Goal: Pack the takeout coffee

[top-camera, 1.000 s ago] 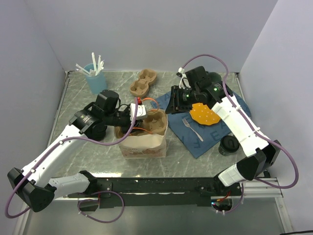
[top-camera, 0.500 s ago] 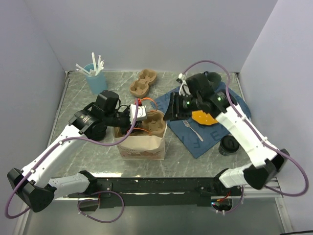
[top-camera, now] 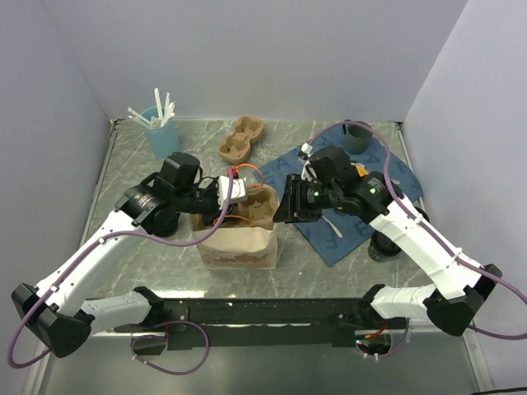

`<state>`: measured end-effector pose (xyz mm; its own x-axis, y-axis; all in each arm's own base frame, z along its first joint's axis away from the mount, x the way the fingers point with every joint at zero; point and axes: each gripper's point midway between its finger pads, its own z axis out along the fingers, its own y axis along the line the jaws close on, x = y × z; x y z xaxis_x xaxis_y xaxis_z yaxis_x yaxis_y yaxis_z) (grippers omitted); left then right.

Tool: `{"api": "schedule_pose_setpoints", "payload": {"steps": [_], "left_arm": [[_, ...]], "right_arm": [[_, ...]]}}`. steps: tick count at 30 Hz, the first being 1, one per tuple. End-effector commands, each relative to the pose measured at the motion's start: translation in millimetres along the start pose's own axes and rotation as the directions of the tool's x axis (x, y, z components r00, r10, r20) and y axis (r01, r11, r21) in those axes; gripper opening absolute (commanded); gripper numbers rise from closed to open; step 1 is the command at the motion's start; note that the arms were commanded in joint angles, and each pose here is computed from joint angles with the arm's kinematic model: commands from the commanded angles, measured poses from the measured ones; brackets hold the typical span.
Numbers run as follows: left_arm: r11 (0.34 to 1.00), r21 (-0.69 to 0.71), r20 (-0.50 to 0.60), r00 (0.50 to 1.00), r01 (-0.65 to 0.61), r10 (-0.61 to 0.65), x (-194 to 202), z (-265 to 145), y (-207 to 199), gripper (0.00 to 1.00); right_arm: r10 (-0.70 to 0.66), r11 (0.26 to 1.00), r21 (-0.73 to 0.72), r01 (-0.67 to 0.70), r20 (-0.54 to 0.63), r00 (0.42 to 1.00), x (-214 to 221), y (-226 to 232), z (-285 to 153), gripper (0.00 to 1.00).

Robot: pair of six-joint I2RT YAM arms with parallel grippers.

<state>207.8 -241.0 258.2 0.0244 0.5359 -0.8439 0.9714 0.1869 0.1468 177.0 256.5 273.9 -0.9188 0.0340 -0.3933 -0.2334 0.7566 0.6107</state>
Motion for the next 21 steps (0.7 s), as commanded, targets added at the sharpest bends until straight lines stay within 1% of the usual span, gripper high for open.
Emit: {"api": "schedule_pose_setpoints", "payload": {"steps": [1,2,5,11,15,21], "left_arm": [[1.0,-0.01,-0.005,1.0,-0.02,0.02,-2.7,-9.8,-2.9,0.27],[1.0,-0.013,-0.005,1.0,-0.016,0.016,-3.5,-10.6,-2.5,0.27],[1.0,-0.026,-0.014,1.0,-0.015,0.015,-3.7,-14.0,-1.5,0.27],[0.996,-0.084,-0.046,0.999,-0.027,0.023,-4.2,-25.0,6.2,0.26],[0.995,-0.098,-0.046,0.999,-0.02,0.016,-5.8,-27.2,8.3,0.25],[0.995,-0.104,-0.059,0.998,-0.004,-0.002,-1.2,-29.9,5.5,0.25]], "right_arm": [[0.04,0.999,0.032,-0.04,0.008,0.999,-1.4,6.7,5.6,0.48],[0.043,0.998,0.053,-0.043,-0.002,0.999,0.8,4.4,6.4,0.45],[0.032,0.998,0.051,-0.031,-0.011,0.999,4.0,7.6,7.4,0.37],[-0.028,0.995,0.095,0.032,-0.037,0.999,10.2,-5.6,8.0,0.28],[-0.088,0.991,0.094,0.091,-0.039,0.995,9.6,-7.0,5.0,0.28],[-0.114,0.991,0.069,0.117,-0.047,0.992,8.7,-1.6,5.5,0.28]]}}
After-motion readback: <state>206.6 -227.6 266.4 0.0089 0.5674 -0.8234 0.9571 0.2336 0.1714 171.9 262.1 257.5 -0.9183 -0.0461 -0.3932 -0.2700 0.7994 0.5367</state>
